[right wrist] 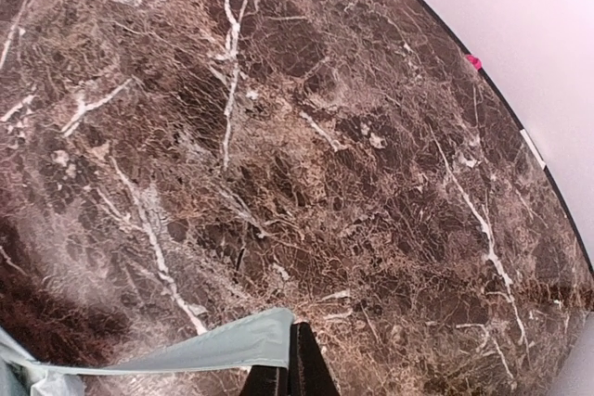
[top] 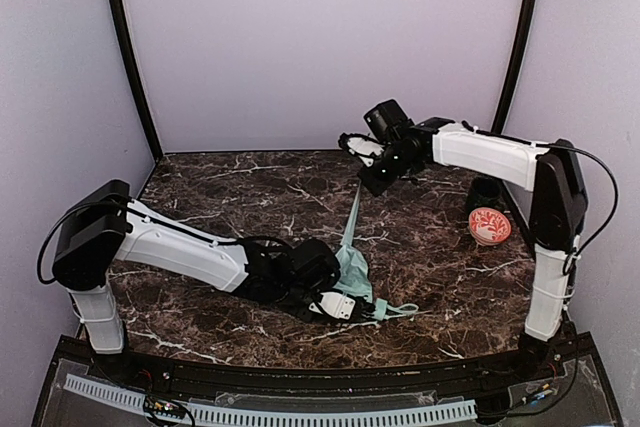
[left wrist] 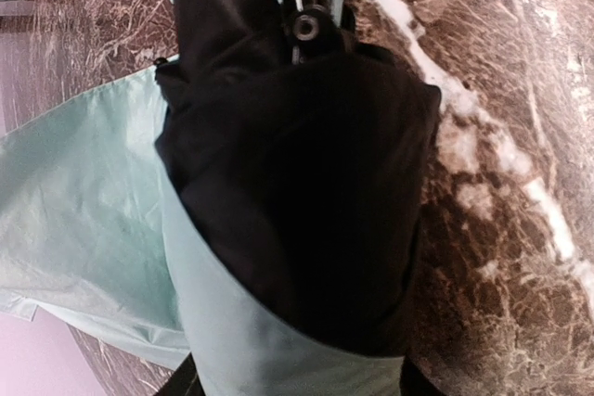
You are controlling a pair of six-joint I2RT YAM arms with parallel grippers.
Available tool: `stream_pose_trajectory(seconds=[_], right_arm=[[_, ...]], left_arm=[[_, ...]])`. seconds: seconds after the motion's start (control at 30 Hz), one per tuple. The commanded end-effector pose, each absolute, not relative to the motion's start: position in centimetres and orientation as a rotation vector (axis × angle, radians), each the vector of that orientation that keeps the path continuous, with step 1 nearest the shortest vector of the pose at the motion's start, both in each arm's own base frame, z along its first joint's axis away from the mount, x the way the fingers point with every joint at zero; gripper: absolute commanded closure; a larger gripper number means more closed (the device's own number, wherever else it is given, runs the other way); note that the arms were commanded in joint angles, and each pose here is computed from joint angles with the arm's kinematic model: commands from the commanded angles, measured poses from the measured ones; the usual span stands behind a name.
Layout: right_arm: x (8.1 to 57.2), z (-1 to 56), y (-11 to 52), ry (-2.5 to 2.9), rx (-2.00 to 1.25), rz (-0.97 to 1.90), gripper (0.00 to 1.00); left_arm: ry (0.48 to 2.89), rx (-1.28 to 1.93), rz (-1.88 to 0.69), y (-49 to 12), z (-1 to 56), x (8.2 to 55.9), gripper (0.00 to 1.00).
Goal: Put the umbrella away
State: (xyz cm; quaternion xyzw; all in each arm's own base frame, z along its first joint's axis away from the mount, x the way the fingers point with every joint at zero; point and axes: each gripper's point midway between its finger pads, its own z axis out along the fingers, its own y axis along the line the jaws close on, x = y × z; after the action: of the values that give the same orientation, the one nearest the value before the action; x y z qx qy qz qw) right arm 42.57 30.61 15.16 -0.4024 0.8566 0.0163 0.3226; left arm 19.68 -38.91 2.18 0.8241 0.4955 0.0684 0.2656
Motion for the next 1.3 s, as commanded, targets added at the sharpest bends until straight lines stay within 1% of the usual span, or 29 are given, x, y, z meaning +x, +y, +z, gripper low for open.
stream_pose_trajectory(seconds=[0.0,0.23,0.47,0.53,0.7,0.87,1.1,1.27], right_arm=[[44.7,27.8,30.3,1.959,-0.847,0.052,1.00],[40.5,24.3,31.0,2.063,-0.977,0.039,1.00],[37.2,25.8,31.0,2.090,-0.945,0.164,1.00],[36.1,26.2,30.8,2.090,-0.935,0.212,1.00],[32.3,24.9,30.3,2.122,-0.912,0.355,1.00],[28.5,22.7,29.7,2.192,-0.865,0.452,1.00],[23.5,22.3,30.8,2.214,-0.874,0.547,1.00],[20.7,18.4,30.0,2.349,-0.871,0.515,1.00]], left_arm=[[1.456,2.696,0.138,-30.1,-5.4,12.7,1.00],[1.546,2.649,-0.006,-30.7,-5.7,11.9,1.00],[1.823,2.472,-0.198,-30.8,-5.1,13.8,1.00],[1.899,2.405,-0.287,-31.4,-4.7,14.2,1.00],[2.067,2.233,-0.467,-32.0,-4.4,14.6,1.00],[2.199,2.057,-0.511,-32.4,-4.0,16.9,1.00],[2.373,1.826,-0.549,-32.9,-4.1,20.3,1.00],[2.470,1.589,-0.559,-33.0,-3.7,23.4,1.00]])
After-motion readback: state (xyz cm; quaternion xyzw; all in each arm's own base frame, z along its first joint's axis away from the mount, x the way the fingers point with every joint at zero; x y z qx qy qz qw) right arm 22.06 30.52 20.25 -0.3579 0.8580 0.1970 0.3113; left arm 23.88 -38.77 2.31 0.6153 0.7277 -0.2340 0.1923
